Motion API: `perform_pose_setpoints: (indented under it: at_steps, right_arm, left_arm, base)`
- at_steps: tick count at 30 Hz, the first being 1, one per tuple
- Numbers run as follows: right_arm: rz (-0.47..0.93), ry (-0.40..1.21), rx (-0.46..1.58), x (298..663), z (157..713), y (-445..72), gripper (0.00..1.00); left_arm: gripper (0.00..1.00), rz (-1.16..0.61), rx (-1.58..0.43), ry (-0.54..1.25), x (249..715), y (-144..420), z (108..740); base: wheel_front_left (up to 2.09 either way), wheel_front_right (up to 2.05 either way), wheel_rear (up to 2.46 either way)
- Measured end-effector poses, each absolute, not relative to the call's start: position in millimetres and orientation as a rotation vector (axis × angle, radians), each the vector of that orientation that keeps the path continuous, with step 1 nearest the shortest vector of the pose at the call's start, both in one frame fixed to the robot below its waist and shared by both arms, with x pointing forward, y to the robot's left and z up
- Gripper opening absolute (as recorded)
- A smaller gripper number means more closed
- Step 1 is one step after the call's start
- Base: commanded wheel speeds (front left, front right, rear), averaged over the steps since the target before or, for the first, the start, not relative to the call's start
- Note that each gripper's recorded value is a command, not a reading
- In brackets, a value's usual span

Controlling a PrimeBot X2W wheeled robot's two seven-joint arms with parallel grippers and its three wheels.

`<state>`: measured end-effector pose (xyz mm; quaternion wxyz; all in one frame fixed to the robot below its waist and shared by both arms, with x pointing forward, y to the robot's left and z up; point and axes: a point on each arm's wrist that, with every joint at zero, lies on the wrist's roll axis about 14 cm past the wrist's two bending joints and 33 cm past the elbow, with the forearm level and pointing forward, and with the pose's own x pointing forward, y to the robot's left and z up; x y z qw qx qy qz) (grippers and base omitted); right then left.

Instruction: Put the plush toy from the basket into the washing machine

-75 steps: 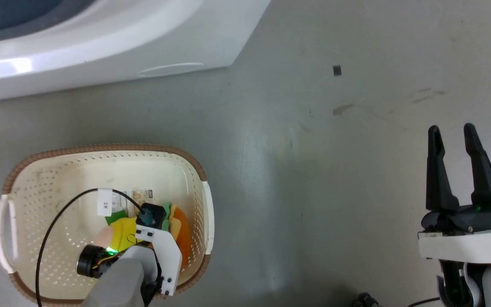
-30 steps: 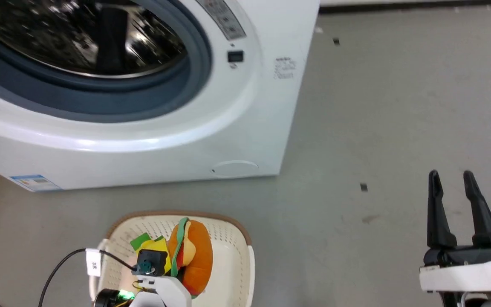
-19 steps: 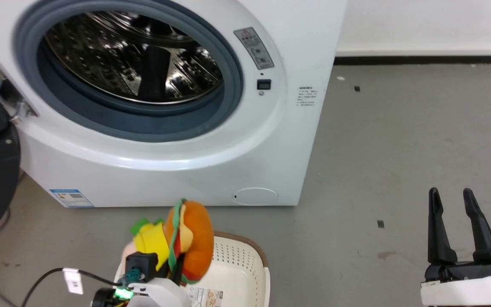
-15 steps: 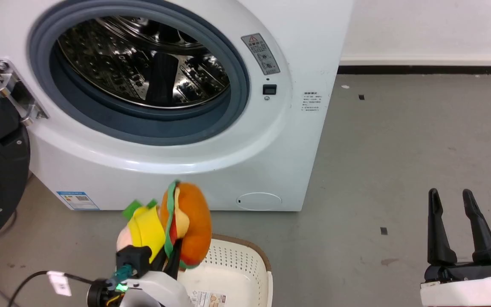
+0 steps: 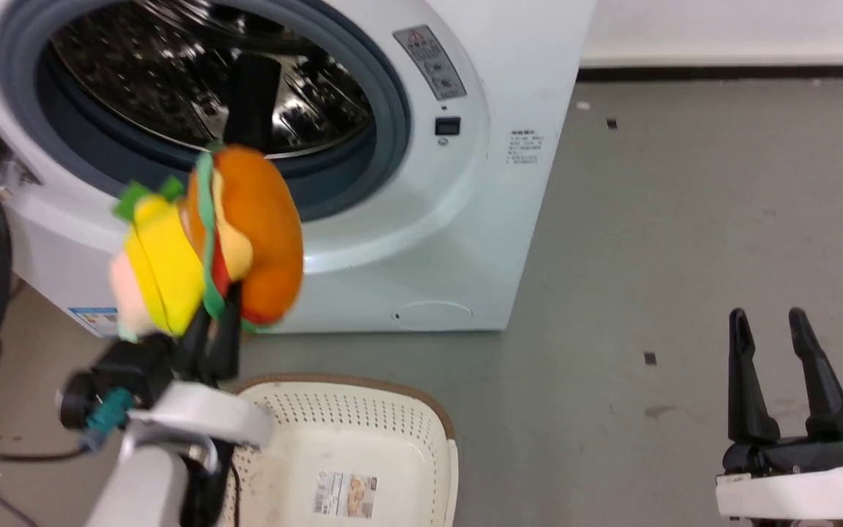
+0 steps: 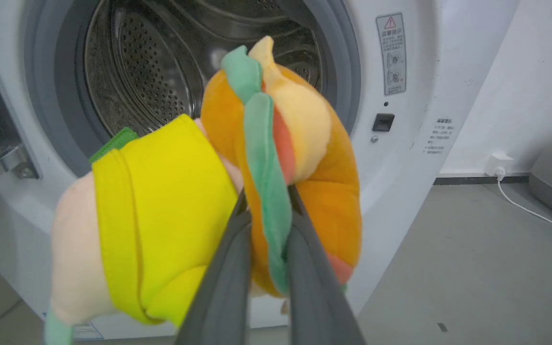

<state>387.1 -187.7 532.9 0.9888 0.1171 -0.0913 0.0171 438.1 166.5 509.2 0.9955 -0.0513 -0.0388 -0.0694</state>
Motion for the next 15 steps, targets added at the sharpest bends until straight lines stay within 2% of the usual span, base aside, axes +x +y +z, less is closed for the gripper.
perform_pose_setpoints:
  at_steps: [6, 15]
  right_arm:
    - [0.024, -0.173, 0.226, 403, 526, -191, 1.00]
    - [-0.004, -0.120, 0.212, 430, 499, -200, 1.00]
  left_arm:
    - [0.00, -0.180, -0.050, -0.127, 487, 164, 528]
    - [0.00, -0.193, 0.006, -0.023, 575, 164, 510]
  base:
    - [0.00, 0.00, 0.00]
    - [0.00, 0.00, 0.00]
